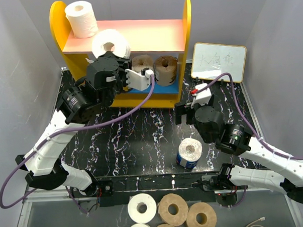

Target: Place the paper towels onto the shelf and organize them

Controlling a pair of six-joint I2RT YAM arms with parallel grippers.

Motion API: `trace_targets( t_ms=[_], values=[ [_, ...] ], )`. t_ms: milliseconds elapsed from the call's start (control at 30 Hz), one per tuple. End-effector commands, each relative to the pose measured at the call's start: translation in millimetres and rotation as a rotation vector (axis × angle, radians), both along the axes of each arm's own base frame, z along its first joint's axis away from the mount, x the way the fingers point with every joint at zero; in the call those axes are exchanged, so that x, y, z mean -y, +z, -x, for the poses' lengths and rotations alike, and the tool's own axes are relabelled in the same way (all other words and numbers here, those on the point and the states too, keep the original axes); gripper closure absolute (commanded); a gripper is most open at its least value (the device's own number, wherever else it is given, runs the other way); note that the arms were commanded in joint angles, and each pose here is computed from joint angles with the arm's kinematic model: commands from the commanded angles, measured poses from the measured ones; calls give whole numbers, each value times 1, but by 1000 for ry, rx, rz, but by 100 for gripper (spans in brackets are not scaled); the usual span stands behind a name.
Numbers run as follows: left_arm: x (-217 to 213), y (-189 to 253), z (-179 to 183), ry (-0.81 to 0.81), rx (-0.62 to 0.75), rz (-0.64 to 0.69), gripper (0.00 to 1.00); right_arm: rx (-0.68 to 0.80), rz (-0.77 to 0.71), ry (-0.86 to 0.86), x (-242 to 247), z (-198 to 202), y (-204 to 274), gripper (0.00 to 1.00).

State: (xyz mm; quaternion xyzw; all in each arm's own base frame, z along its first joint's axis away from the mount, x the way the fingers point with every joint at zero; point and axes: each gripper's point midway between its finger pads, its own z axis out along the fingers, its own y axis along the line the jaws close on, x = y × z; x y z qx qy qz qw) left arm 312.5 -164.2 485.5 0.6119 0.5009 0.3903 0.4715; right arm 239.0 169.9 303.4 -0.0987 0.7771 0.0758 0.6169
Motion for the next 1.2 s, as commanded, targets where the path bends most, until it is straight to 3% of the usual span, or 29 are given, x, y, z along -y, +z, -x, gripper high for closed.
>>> trace_targets(
  t_ms=[0,300,667,1167],
  values=[
    [-3,58,-4,33,155,61,100,54,-67,-5,0,-1,24,8],
    [15,90,-30,24,209,101,100,51,-88,-5,2,1,20,9],
    [-20,57,-96,87,108,109,100,66,-128,-18,11,6,23,9],
    [-12,46,-110,65,94,88,100,58,-108,-17,7,3,13,9]
  ],
)
